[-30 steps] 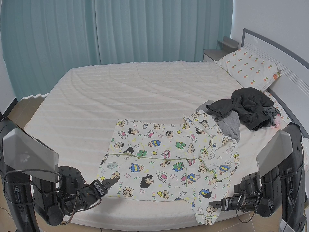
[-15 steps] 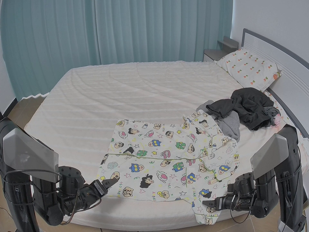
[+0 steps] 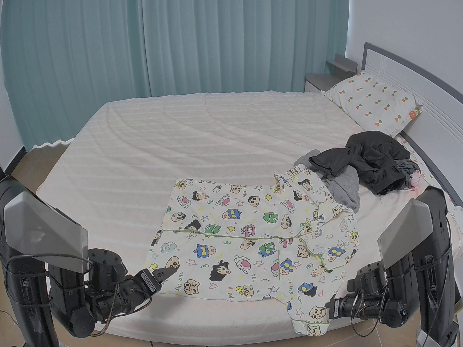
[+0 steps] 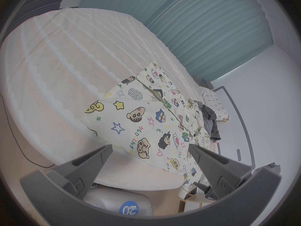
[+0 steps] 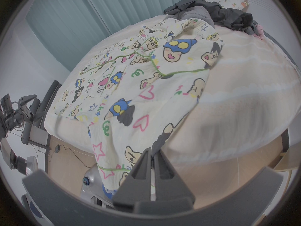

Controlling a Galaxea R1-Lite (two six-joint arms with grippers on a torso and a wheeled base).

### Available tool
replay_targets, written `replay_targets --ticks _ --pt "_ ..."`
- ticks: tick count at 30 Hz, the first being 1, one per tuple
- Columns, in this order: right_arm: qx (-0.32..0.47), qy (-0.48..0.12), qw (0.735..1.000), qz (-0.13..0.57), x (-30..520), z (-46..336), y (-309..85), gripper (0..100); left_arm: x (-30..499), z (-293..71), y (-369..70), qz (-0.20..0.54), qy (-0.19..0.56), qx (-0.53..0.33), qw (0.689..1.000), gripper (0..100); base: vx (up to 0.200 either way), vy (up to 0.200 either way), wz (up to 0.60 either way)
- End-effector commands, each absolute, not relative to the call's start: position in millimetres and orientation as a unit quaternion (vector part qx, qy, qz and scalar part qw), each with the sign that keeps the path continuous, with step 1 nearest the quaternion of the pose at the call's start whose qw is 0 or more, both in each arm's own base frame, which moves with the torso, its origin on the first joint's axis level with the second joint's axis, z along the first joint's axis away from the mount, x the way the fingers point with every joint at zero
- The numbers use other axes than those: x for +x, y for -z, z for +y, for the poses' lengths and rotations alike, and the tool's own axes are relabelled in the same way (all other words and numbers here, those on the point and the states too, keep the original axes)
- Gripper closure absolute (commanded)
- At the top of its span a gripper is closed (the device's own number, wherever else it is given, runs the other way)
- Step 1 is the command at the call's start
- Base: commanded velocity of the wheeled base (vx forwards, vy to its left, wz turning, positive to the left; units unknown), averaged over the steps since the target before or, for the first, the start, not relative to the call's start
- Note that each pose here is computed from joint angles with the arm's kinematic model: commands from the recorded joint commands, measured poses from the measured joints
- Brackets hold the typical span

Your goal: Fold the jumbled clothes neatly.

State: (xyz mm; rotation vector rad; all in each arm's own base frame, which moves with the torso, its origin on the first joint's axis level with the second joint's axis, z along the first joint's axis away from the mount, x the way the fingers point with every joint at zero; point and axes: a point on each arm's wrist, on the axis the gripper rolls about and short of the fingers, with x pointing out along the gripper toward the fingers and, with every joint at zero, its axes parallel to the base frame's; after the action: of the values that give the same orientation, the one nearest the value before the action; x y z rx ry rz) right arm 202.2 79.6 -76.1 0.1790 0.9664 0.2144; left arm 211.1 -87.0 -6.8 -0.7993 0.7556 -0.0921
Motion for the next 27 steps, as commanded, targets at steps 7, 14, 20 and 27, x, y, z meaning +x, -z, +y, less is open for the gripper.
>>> replay_targets --ticks 7,14,20,27 --pt "0.060 -0.069 0.872 0.481 193.4 61.5 74.0 100 209.5 -86.3 6.2 0.356 0.048 -0.372 0.856 0 0.000 0.000 0.00" --pt "0.048 -0.053 0.857 0.511 188.7 52.4 72.7 100 208.0 -84.6 10.0 0.357 0.041 -0.338 0.870 0 0.000 0.000 0.00" --pt "0.037 -0.039 0.848 0.528 184.4 50.1 70.3 100 210.5 -83.0 12.5 0.354 0.033 -0.331 0.874 0 0.000 0.000 0.00" --pt "0.055 -0.048 0.865 0.497 187.4 56.5 54.5 100 232.3 -76.3 2.6 0.302 0.030 -0.354 0.885 0 0.000 0.000 0.00"
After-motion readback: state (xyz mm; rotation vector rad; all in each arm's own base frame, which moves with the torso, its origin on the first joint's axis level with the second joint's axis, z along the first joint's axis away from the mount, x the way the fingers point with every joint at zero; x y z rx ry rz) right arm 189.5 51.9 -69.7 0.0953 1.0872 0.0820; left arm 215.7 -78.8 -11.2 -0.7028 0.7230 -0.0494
